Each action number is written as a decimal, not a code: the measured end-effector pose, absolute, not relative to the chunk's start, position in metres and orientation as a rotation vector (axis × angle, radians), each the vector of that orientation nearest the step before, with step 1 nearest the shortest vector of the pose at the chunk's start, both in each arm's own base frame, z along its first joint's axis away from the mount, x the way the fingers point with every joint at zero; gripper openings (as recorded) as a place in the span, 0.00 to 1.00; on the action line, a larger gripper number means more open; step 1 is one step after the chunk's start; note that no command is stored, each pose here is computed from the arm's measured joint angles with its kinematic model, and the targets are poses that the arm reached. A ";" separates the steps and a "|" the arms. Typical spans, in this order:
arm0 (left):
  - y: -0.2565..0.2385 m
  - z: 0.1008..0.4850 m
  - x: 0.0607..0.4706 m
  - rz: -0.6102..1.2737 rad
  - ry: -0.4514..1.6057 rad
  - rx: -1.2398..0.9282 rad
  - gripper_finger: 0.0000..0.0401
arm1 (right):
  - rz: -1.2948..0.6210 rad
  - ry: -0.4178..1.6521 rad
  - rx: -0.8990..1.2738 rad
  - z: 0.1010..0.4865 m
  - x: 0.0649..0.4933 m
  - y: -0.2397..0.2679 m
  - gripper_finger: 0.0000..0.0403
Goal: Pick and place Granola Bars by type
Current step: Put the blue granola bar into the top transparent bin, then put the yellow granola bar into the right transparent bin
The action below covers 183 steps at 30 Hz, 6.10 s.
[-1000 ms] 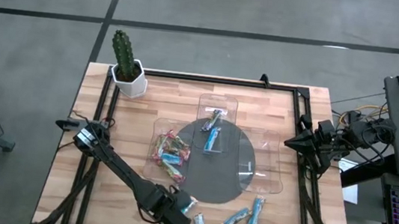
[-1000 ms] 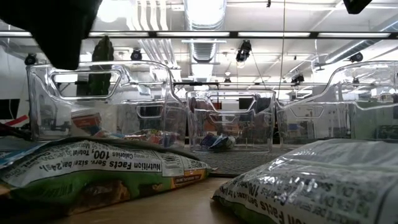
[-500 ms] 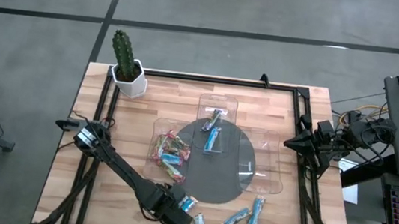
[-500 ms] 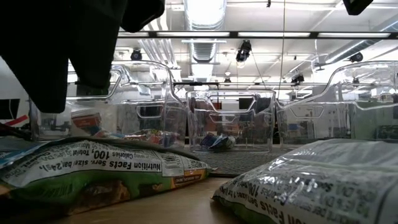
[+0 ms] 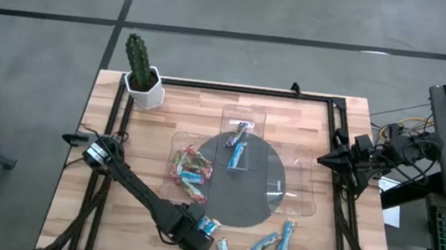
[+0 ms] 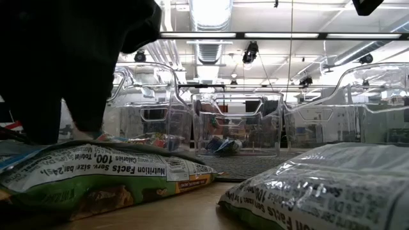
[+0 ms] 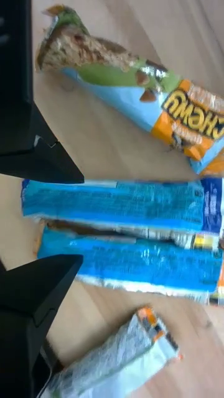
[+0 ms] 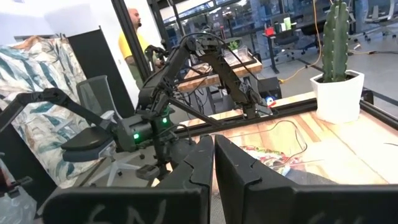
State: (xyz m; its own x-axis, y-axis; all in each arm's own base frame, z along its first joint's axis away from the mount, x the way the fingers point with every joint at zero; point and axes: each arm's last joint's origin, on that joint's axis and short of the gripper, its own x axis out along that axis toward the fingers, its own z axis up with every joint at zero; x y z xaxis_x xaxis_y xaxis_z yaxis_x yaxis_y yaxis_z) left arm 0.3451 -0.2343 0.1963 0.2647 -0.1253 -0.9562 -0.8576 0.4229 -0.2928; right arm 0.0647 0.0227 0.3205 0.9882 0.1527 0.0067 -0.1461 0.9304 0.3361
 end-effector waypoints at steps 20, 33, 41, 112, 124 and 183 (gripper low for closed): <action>-0.236 0.163 0.352 0.700 1.274 -0.997 0.44 | 0.152 0.019 0.343 0.321 0.065 0.023 0.02; -0.235 0.165 0.352 0.703 1.286 -1.008 0.38 | 0.152 0.019 0.341 0.320 0.065 0.023 0.02; -0.237 0.170 0.356 0.677 1.279 -1.025 0.23 | 0.152 0.019 0.339 0.320 0.065 0.023 0.02; 0.110 0.307 0.431 0.576 0.944 -0.781 0.14 | 0.152 0.015 0.291 0.321 0.065 0.023 0.02; 0.107 0.276 0.437 0.521 0.959 -0.838 0.14 | 0.152 0.016 0.295 0.320 0.065 0.023 0.02; -0.002 0.454 0.377 0.006 0.354 -0.265 0.54 | 0.182 -0.012 0.129 0.228 0.068 0.025 0.02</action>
